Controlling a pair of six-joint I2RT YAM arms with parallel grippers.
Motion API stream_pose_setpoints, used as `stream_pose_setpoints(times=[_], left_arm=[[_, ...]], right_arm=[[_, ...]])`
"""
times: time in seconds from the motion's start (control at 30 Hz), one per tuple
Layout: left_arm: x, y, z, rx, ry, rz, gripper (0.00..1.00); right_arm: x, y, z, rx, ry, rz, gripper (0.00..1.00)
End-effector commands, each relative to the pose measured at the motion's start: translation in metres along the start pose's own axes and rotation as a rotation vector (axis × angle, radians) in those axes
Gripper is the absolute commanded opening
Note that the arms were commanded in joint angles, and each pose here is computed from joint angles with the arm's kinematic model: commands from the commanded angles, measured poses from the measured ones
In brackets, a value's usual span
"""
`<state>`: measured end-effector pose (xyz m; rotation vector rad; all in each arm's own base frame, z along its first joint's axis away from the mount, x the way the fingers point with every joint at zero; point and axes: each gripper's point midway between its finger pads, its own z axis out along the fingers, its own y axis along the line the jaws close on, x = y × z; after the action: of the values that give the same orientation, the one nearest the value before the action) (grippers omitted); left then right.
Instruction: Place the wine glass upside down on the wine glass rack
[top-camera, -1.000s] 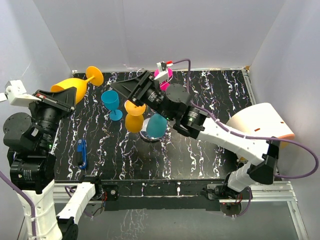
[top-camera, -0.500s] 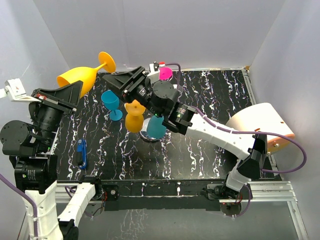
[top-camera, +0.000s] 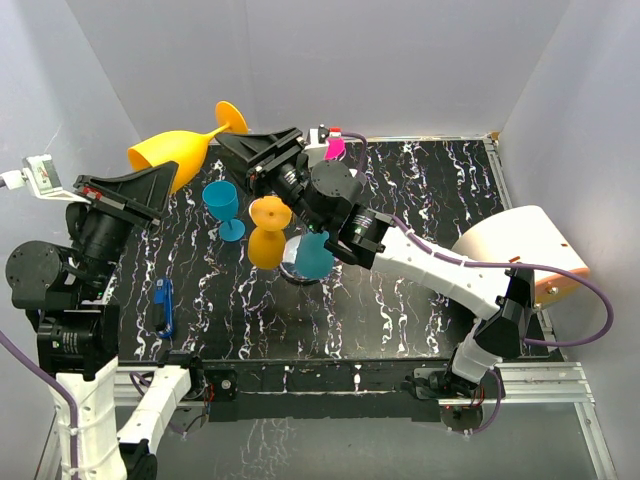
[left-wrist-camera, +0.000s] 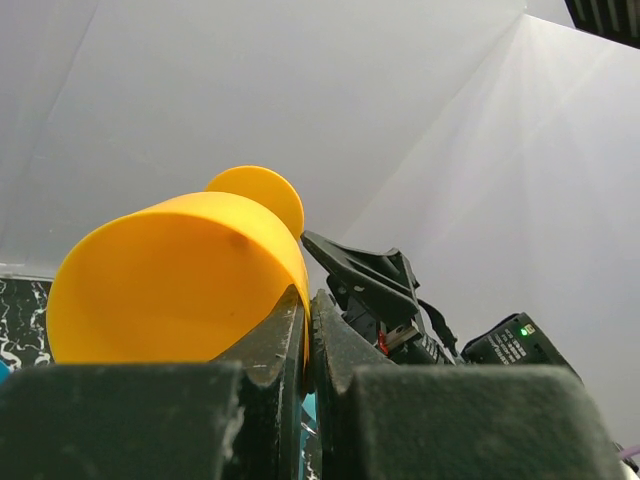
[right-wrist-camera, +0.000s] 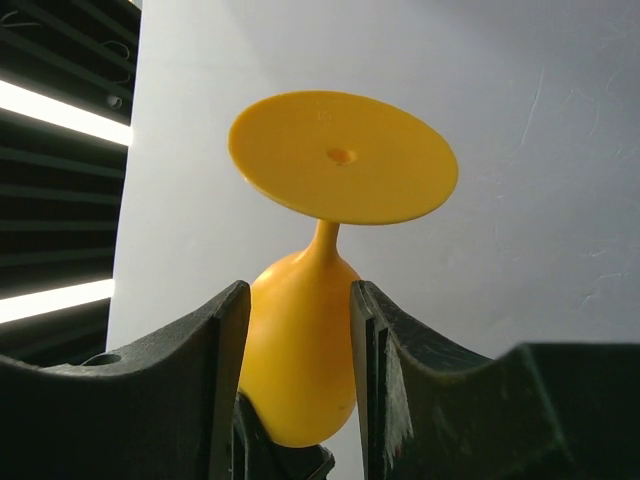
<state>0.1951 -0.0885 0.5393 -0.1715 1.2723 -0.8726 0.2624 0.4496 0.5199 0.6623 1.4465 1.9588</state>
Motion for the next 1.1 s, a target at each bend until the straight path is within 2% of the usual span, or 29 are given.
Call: stream_pose_setpoints(times=[0.0, 0.27, 0.37, 0.47, 0.67, 0.7, 0.8, 0.93, 1.07], left_arm=[[-0.003, -0.02, -0.002, 0.109, -0.006, 0.017, 0.0], [0.001, -0.038, -0.007, 0.208, 0.014, 0.024, 0.0], [0.003, -0.043, -0.01, 0.237, 0.02, 0.033, 0.0], [0.004, -0.043, -0.012, 0.236, 0.022, 0.037, 0.0], [0.011, -0.041, -0.013, 0.245, 0.044, 0.042, 0.0], [0.013, -0.042, -0.013, 0.251, 0.051, 0.045, 0.01], [0.014, -0.038, -0.013, 0.235, 0.054, 0.052, 0.2], [0.011, -0.022, -0.016, 0.124, 0.029, 0.043, 0.45], [0.012, 0.003, -0.022, -0.025, 0.019, 0.021, 0.6]], right_arm=[[-0.01, 0.035, -0.003, -0.074, -0.048, 0.057, 0.41], [-0.013, 0.042, -0.002, -0.106, -0.056, 0.058, 0.38], [-0.014, 0.041, -0.001, -0.112, -0.061, 0.059, 0.34], [-0.014, 0.044, -0.002, -0.146, -0.059, 0.059, 0.18], [-0.018, 0.05, -0.007, -0.199, -0.083, 0.017, 0.0], [-0.02, 0.051, -0.007, -0.205, -0.09, 0.006, 0.0], [-0.02, 0.06, -0.011, -0.25, -0.094, -0.064, 0.0], [-0.024, 0.075, -0.018, -0.308, -0.121, -0.175, 0.0], [-0.035, 0.083, -0.025, -0.332, -0.189, -0.309, 0.0]])
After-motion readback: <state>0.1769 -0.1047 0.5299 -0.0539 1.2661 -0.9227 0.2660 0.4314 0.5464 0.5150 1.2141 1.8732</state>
